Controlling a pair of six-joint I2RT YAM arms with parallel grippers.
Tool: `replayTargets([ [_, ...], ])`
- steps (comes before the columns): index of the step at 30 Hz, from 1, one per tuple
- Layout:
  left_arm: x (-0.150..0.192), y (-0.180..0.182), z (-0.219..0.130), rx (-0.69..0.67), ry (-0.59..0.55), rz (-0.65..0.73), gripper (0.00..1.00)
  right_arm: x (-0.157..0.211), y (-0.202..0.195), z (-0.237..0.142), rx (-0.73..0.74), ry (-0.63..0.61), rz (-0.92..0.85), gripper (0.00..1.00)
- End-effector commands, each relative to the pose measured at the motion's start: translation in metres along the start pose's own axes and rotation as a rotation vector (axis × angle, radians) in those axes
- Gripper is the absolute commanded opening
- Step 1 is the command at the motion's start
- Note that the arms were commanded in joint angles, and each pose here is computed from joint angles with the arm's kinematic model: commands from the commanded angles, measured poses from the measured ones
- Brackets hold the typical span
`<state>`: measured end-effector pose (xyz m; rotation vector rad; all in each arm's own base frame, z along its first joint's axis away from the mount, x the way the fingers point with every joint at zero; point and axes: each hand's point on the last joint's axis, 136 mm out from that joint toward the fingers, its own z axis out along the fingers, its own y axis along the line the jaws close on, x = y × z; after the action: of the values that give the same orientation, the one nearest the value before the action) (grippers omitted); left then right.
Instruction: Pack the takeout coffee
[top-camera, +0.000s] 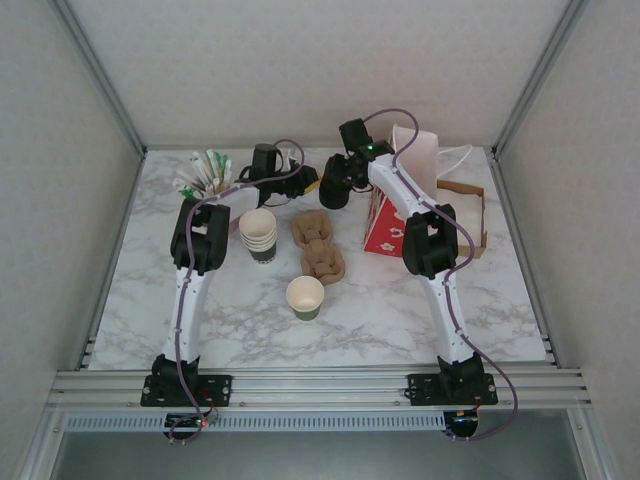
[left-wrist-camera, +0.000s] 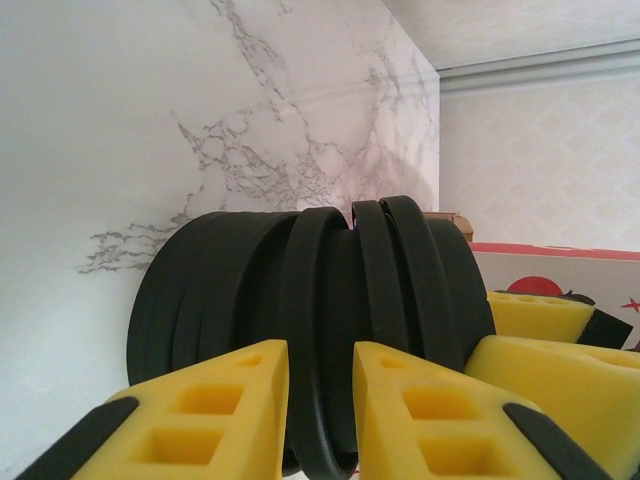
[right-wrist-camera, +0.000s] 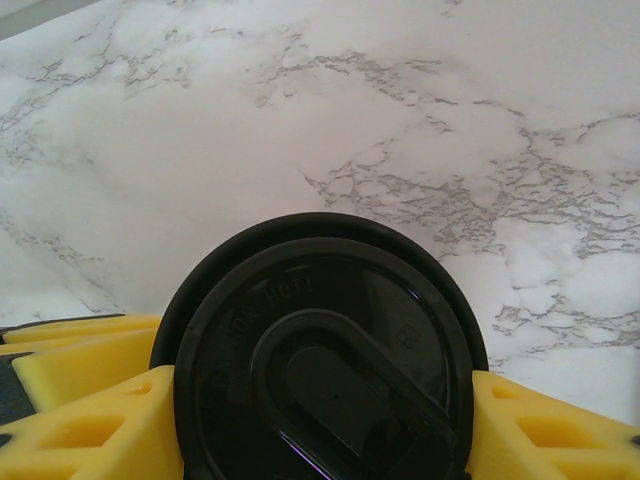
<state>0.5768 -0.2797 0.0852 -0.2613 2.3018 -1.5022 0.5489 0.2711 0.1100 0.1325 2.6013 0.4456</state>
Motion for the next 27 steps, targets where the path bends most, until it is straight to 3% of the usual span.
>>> replayTargets([
  [1,0.002,-0.016,0.003,0.036,0.018,0.026,0.24,-0.007,0.016,-0.025,-0.040,-0.017,-0.006,0.62],
  [27,0.004,-0.029,-0.024,0.028,-0.005,0.071,0.27,-0.005,0.014,-0.020,-0.033,-0.003,-0.008,0.62],
])
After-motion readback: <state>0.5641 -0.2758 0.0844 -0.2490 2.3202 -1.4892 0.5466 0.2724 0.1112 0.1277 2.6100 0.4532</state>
